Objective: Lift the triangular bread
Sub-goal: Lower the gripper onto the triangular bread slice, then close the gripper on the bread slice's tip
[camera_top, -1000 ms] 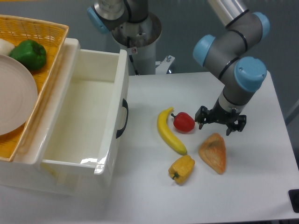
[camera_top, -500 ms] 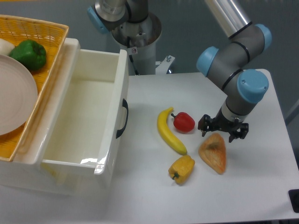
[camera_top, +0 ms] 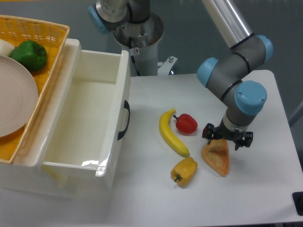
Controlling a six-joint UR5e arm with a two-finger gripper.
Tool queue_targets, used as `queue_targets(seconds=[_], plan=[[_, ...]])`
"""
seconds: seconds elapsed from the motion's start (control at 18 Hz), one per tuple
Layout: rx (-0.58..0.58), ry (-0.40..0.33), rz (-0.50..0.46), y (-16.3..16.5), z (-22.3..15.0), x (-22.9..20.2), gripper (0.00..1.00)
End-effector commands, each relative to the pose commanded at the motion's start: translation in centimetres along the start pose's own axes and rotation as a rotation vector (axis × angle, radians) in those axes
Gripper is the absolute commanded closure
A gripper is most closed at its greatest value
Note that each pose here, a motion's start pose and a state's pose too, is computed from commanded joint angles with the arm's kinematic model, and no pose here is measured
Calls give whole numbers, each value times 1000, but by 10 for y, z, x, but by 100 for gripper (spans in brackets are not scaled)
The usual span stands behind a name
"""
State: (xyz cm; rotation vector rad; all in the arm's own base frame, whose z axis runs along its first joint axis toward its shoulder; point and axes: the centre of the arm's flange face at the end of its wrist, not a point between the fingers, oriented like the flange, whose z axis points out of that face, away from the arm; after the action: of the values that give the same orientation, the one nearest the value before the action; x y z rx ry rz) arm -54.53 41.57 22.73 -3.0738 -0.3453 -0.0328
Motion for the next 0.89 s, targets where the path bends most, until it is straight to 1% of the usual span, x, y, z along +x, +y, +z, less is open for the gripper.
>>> queue_targets(seconds=[0.22, 0.78, 0.89], plan=[[8, -10, 11, -6, 11, 1, 0], [4, -8, 16, -9, 16, 0, 0], [3, -6, 16, -9, 17, 0, 1]])
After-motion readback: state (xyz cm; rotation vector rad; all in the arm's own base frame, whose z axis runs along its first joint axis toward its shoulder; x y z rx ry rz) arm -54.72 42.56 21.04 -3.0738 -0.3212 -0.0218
